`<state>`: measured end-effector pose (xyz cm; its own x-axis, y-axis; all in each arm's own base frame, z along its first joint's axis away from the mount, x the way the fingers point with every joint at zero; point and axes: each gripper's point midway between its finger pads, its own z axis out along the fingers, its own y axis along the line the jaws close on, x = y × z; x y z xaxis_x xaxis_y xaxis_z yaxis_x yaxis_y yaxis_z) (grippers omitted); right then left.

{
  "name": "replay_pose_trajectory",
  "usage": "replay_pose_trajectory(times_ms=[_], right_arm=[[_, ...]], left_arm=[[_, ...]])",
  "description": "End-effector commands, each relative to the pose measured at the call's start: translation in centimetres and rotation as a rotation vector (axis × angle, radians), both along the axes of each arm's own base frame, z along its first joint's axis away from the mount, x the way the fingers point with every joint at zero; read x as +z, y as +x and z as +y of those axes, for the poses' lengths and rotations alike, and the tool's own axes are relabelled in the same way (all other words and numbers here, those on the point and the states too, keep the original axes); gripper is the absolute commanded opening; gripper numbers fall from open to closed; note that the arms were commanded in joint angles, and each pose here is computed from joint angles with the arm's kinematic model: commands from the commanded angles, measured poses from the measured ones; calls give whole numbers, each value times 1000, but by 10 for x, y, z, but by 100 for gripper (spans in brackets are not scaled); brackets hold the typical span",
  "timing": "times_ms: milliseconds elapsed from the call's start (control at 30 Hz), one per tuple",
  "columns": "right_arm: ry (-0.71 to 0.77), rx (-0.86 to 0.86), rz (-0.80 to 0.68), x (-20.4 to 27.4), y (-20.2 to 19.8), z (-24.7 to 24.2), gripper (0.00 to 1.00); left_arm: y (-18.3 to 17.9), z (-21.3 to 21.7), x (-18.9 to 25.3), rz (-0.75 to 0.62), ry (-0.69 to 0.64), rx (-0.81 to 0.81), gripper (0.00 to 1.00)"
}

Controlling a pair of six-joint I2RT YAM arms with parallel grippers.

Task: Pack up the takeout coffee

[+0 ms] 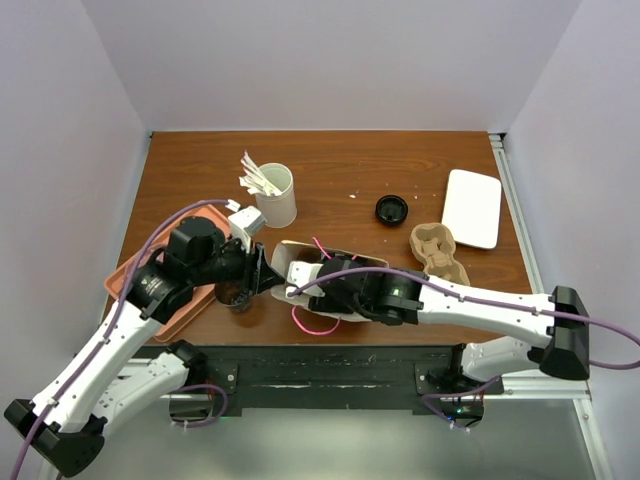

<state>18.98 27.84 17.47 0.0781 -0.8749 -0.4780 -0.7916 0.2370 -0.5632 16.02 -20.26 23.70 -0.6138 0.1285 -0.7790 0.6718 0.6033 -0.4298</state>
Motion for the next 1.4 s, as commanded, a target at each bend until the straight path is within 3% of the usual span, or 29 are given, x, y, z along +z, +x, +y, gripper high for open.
replay_pose_trajectory(times_ms=[0,67,167,200,233,333,400,767,1000,1167,1367], right_arm=[[57,-48,-62,20,7,-9,30],[28,-44,-74,20,6,-18,30],[-4,-41,-91,23,6,-30,30],[-8,-41,-86,21,5,-33,30],[-5,-29,-69,19,2,-34,30],[-15,-38,-40,9,-5,-44,29],[-8,-49,-35,7,-6,-48,29],[-69,-25,-8,-12,-12,-58,27],[-66,-42,-38,-18,-7,-57,27],[-50,-63,-50,-14,-4,-56,26],[-27,-78,-73,-5,0,-54,28]], left_arm=[[0,-6,2,2,-21,-18,38],[0,-8,5,4,-47,-16,29],[-8,-14,10,13,-111,-40,26],[-11,-14,7,22,-122,-43,28],[-12,-14,13,0,-146,-42,37],[-13,-11,13,12,-153,-12,50],[-11,-10,12,22,-142,-3,54],[15,-4,8,-10,-8,50,57],[22,-11,26,-56,-31,28,56],[15,-17,27,-39,-70,-9,51],[3,-24,24,-14,-116,-55,27]])
